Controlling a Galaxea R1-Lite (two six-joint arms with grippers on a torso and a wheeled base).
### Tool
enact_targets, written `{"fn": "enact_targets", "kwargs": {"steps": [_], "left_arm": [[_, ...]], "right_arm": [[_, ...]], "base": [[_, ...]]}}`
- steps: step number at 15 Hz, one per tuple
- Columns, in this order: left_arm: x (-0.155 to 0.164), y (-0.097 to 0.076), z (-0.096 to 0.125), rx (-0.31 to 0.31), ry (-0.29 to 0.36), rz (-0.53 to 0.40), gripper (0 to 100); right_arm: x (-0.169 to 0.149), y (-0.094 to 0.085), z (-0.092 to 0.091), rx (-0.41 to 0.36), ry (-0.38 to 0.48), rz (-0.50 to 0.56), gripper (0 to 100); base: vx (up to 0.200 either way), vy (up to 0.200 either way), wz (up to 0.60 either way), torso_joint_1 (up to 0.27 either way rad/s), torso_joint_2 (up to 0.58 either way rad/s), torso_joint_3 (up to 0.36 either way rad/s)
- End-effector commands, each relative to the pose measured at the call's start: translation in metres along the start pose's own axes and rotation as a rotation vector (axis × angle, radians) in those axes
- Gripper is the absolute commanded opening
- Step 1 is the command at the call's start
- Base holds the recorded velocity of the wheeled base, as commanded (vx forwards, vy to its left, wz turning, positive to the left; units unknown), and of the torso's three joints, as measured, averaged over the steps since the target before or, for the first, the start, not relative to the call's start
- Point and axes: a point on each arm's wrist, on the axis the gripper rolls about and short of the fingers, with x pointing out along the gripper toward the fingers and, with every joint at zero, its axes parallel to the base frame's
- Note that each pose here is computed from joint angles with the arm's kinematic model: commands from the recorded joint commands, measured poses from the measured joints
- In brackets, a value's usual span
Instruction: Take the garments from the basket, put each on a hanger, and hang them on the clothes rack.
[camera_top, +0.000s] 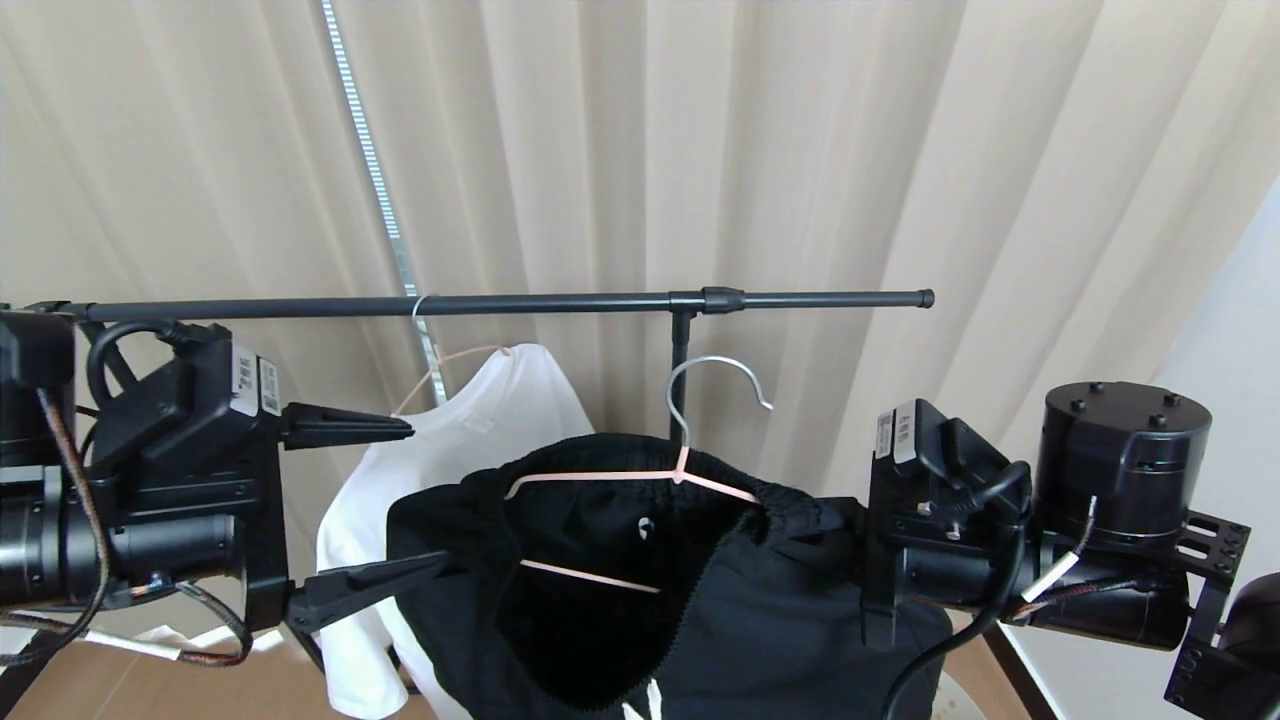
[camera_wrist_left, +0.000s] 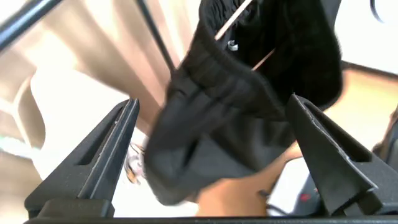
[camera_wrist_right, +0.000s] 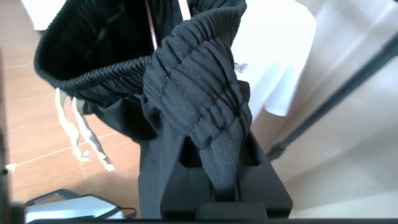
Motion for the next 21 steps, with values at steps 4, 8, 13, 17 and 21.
{"fn": "enact_targets", "kwargs": {"steps": [4,8,13,17,21], "left_arm": [[0.027,0.026,-0.012,0.152,0.069,-0.081,100],[0.040,0.027,0.000,0.133,0.029,-0.185,100],[0.066,0.036,-0.001,0.127,0.031,-0.229,100],[0.072,0.034,0.000,0.130,0.047,-0.233,100],[0.086,0.033,0.010,0.128,0.027,-0.261,100]], "right_arm": [[-0.005,0.002,0.001,-0.007,-0.004,-0.003,0],[-0.007,0.003,0.001,-0.012,-0.004,-0.002,0],[-0.011,0.005,0.003,-0.037,-0.015,0.008,0],[-0.011,0.006,0.003,-0.038,-0.017,0.009,0],[-0.011,0.008,0.002,-0.037,-0.015,0.019,0]], "base": [[0.000,0.000,0.00,0.000,0.00,0.000],[0.000,0.000,0.00,0.000,0.00,0.000],[0.000,0.000,0.00,0.000,0.00,0.000],[0.000,0.000,0.00,0.000,0.00,0.000],[0.000,0.000,0.00,0.000,0.00,0.000]]}}
